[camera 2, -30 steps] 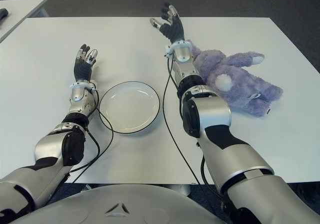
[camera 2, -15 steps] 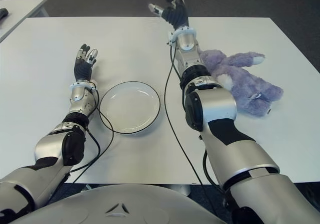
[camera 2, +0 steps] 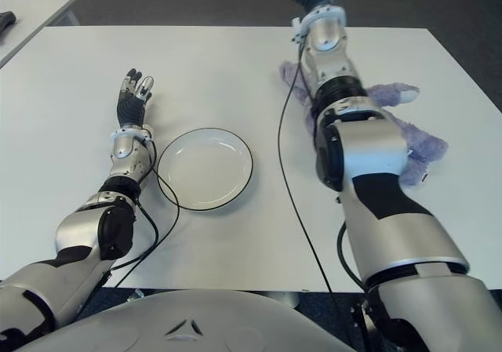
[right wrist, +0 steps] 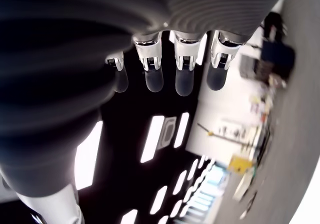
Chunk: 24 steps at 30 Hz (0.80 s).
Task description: Put the doll into the plate.
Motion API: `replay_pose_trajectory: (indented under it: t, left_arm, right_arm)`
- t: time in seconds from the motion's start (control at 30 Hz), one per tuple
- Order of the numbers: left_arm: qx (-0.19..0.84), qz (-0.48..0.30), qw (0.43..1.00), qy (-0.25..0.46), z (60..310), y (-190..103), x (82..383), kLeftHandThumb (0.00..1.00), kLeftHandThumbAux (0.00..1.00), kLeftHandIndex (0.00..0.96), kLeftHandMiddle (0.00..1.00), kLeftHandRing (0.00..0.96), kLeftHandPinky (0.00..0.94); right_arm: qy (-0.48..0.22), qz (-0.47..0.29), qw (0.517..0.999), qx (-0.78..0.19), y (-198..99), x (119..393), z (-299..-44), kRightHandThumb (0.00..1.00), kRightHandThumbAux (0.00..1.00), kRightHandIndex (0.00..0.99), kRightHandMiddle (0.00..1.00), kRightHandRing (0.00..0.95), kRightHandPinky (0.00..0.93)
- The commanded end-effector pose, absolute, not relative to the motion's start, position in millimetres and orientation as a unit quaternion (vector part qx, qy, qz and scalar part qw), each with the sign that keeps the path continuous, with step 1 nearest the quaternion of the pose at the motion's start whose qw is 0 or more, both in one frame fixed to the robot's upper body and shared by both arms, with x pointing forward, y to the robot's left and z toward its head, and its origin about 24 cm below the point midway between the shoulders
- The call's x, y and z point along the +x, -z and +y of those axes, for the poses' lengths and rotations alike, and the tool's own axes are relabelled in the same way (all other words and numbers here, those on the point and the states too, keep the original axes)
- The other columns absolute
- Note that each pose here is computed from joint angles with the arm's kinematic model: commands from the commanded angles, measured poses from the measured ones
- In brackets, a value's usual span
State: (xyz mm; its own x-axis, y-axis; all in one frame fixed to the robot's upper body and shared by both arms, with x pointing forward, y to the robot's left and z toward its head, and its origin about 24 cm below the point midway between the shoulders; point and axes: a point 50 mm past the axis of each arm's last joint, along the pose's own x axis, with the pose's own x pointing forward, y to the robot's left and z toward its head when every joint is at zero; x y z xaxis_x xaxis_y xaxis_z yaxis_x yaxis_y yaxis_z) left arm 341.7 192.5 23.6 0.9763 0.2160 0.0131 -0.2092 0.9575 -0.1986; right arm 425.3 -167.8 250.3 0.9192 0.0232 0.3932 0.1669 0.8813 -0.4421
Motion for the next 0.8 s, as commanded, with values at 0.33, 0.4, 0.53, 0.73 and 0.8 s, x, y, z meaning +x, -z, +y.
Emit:
replay_pose_trajectory:
  t: [0.33,0.4,0.53,0.73,0.8]
  left_arm:
    - [-0.158,0.2,0.955,-0.151,171,85,254,0.0,0.567,0.023,0.066,0.046,0.036]
    - [-0.16,0.2,0.955,-0.151,170,85,255,0.0,0.566,0.023,0.064,0.045,0.034]
    - [-0.163,0.204,0.953,-0.152,170,85,256,0.0,0.566,0.021,0.063,0.045,0.03]
    - [-0.164,0.211,0.951,-0.153,173,87,254,0.0,0.564,0.019,0.065,0.043,0.021]
    - [-0.164,0.209,0.952,-0.151,173,86,255,0.0,0.561,0.018,0.064,0.041,0.019]
  right_arm:
    - [0.112,-0.163,0.884,-0.424,-288,420,-220,0.063,0.655,0.03,0.059,0.052,0.035]
    - [0.121,-0.165,0.874,-0.44,-292,418,-225,0.056,0.653,0.031,0.071,0.063,0.049]
    - [0.129,-0.165,0.865,-0.455,-294,417,-231,0.047,0.651,0.04,0.112,0.1,0.085]
    - [0.151,-0.157,0.842,-0.494,-296,412,-246,0.029,0.637,0.037,0.114,0.1,0.065]
    - [0.159,-0.153,0.834,-0.506,-296,411,-251,0.013,0.645,0.039,0.117,0.105,0.089]
